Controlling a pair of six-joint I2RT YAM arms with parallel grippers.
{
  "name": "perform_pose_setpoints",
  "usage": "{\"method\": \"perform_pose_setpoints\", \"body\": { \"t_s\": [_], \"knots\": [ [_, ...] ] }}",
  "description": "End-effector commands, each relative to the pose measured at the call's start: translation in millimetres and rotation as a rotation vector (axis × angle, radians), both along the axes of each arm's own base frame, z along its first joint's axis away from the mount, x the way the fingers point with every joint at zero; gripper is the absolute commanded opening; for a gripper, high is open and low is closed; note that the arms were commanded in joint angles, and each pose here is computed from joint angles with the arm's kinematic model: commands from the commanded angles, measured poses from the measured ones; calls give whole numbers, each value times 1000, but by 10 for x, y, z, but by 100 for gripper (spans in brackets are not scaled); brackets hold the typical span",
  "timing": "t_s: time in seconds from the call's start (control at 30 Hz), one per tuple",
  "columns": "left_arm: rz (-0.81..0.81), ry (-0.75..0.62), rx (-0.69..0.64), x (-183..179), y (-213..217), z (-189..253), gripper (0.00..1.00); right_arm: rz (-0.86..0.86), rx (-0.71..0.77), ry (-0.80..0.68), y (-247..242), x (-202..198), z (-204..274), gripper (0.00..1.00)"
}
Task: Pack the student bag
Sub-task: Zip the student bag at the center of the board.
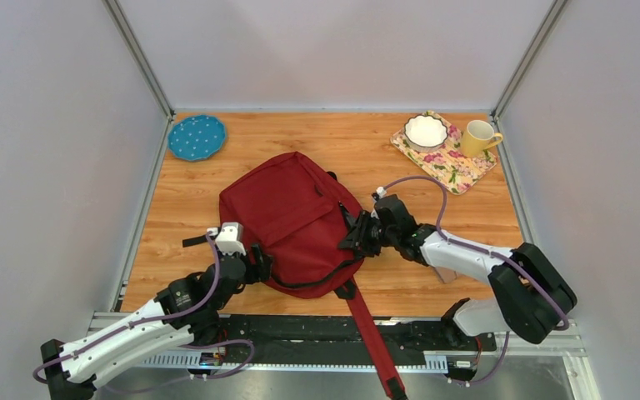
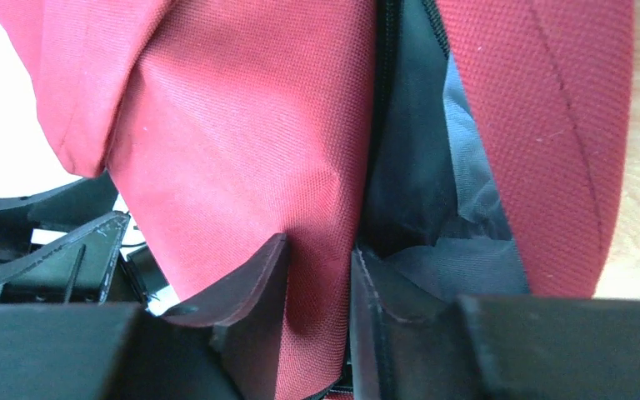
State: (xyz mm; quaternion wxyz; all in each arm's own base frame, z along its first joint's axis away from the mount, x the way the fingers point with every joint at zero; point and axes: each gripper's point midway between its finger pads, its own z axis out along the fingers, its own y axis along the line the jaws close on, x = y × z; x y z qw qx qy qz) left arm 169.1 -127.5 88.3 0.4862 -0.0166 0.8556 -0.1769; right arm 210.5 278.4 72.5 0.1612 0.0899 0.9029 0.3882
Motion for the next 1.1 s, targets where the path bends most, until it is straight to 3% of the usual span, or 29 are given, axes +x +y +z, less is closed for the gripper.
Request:
{"method": "perform_pose_setpoints", "body": {
  "t_s": [0.0, 0.03, 0.13, 0.2, 0.3, 0.4, 0.43, 0.53, 0.6, 0.7, 0.8, 0.93, 1.07],
  "knots": [
    [-10, -40, -32, 40, -53, 225, 77, 6, 46, -144, 107, 208, 443, 28],
    [-8, -40, -31, 42, -51, 221, 77, 11, 13, -155, 65, 210, 477, 20],
    [-9, -41, -29, 42, -49, 224, 77, 12, -68, -278, -14, 363, 829, 8],
    [-9, -41, -30, 41, -48, 225, 77, -3, -116, -378, -44, 483, 1125, 7],
    [-9, -40, -22, 40, -40, 216, 77, 17, -261, -449, -148, 501, 1171, 8],
    [-6, -44, -16, 42, -22, 225, 77, 12, -482, -495, -346, 467, 1010, 26],
    [-6, -41, -14, 38, -17, 221, 77, 25, -576, -462, -461, 414, 864, 37],
    [1, -44, -7, 37, 13, 222, 77, -2, -734, -420, -743, 362, 654, 56],
    [11, -48, -5, 38, 42, 226, 77, -37, -757, -418, -839, 346, 652, 60],
    [23, -59, -9, 40, 80, 258, 77, -65, -675, -437, -839, 274, 810, 62],
    [32, -71, -15, 42, 109, 297, 77, -73, -504, -492, -697, 205, 1115, 62],
    [42, -67, 23, 24, 196, 313, 80, 16, -223, -539, -283, -15, 1500, 63],
    [89, -71, 34, 31, 300, 359, 83, 96, -97, -515, 32, -228, 1598, 61]
  ]
}}
